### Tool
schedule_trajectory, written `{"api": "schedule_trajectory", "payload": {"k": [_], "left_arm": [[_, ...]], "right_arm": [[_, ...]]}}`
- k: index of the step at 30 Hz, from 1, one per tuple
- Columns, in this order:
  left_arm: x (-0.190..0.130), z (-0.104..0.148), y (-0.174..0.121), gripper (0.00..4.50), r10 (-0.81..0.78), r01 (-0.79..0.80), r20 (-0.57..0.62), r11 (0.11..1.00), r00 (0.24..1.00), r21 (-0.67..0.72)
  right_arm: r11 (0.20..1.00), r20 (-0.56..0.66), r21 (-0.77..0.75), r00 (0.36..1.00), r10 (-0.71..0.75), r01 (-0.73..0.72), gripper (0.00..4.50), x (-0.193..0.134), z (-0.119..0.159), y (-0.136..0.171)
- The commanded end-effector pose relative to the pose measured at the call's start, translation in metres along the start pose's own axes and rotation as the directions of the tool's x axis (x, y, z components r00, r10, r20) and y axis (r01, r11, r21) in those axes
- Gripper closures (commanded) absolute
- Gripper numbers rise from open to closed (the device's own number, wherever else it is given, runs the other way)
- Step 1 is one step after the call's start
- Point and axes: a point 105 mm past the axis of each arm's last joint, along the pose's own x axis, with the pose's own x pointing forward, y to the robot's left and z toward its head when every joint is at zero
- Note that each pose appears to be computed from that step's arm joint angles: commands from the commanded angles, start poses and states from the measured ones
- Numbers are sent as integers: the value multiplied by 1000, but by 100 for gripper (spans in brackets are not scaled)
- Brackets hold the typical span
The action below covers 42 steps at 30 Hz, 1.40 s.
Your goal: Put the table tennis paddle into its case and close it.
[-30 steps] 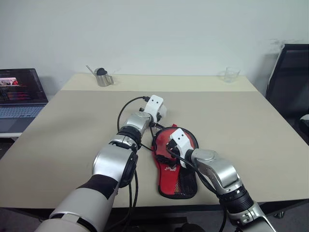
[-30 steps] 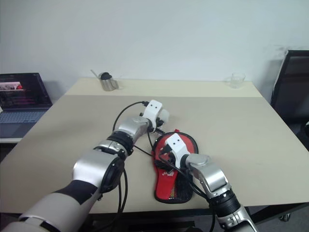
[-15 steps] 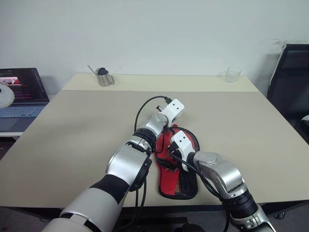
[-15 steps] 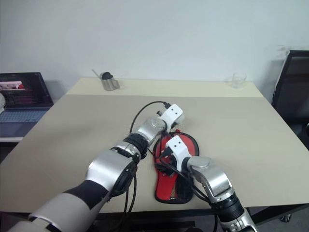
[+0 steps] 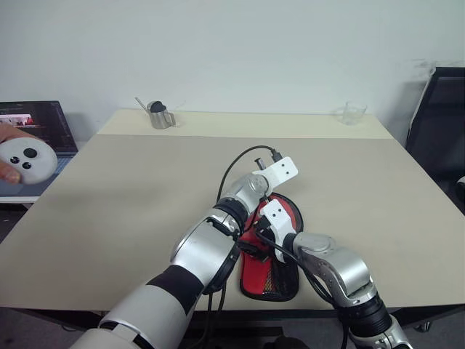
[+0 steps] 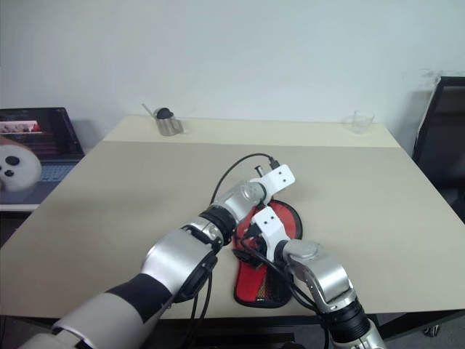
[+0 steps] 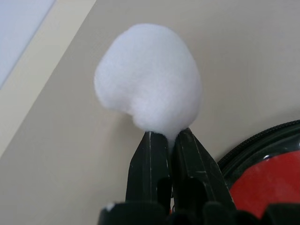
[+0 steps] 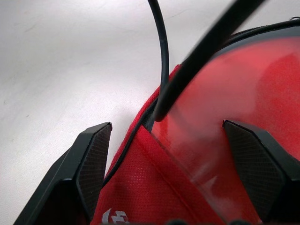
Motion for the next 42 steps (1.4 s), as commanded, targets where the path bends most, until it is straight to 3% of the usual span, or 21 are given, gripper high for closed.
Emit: {"api": "schedule_trajectory", "payload": {"k": [1, 21, 35, 40, 42], "left_arm": [[-2, 43, 4, 448, 22, -35, 128, 995, 992, 96], [0, 84, -62, 448, -132, 26, 270, 932, 954, 362], [-3, 88, -125, 448, -312, 171, 278, 884, 909, 435], [0, 80, -127, 448, -309, 200, 235, 897, 921, 394], [0, 74, -126, 396, -324, 232, 213, 901, 922, 368]], "right_arm": [[999, -55, 34, 998, 27, -25, 37, 1, -14, 8], [998, -58, 55, 998, 23, -20, 37, -1, -16, 14], [998, -54, 59, 998, 28, -25, 37, 3, -12, 13], [998, -53, 60, 998, 29, -26, 37, 4, -12, 14], [998, -51, 59, 998, 30, -27, 37, 4, -12, 13]]}}
